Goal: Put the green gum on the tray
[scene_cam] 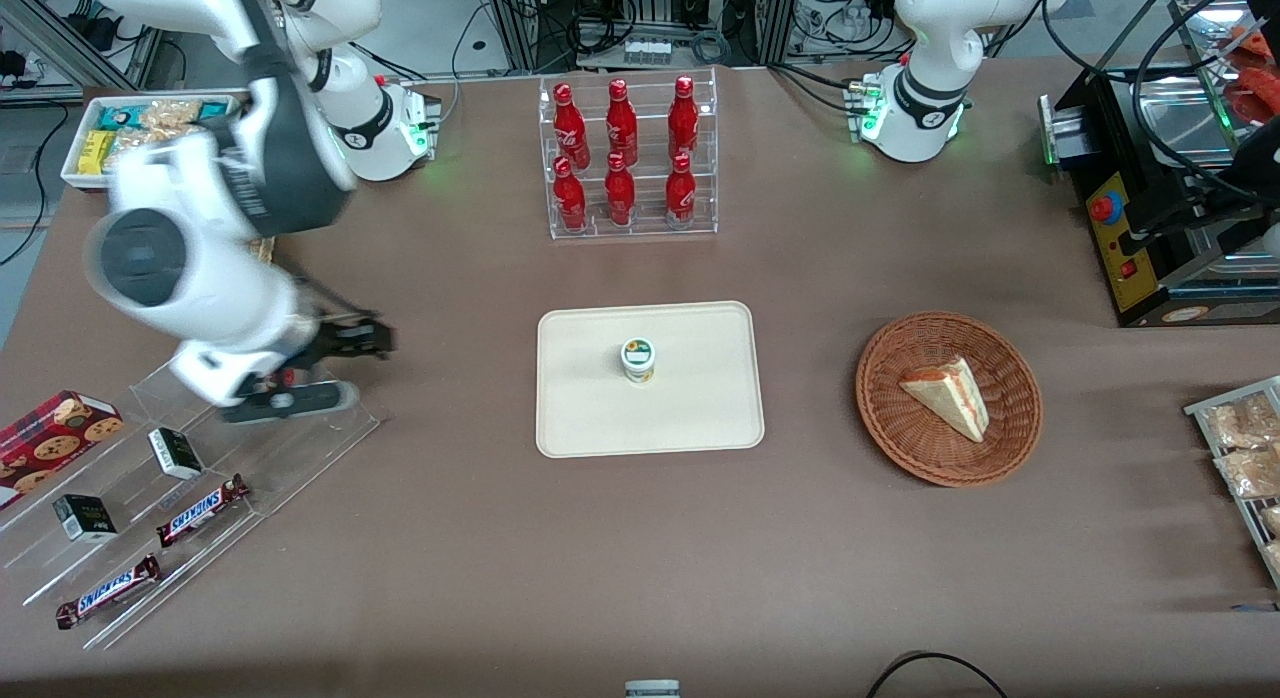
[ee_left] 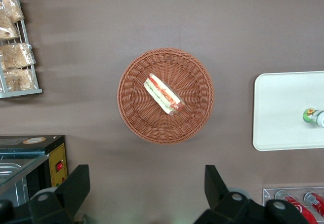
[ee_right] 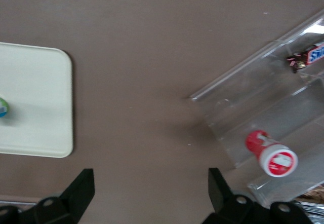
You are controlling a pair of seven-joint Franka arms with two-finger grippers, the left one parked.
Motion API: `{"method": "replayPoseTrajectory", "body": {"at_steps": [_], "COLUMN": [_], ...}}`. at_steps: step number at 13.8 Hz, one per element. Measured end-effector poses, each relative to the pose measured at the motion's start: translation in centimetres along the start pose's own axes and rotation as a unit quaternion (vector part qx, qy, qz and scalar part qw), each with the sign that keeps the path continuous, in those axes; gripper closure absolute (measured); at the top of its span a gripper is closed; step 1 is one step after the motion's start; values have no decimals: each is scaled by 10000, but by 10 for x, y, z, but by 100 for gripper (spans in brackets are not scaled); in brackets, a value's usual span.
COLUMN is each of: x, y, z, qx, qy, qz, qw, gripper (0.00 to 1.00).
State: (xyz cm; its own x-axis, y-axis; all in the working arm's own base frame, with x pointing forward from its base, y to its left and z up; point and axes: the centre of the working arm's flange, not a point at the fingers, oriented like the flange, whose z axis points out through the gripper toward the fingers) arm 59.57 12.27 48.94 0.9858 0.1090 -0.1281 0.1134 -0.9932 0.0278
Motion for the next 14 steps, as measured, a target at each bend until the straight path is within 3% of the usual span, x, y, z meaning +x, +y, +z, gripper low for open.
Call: {"method": "replayPoseTrajectory", "body": {"at_steps": [3, 9, 12, 14], "x": [-11, -45, -64, -78], "y": [56, 101, 113, 114], "z": [-12, -48, -66, -74], "qx": [94, 175, 185, 215], "qy": [73, 330, 292, 155], "qz": [279, 556, 660, 732], "qw": [9995, 9978, 9972, 9970], "gripper": [0, 0, 0, 0]}}
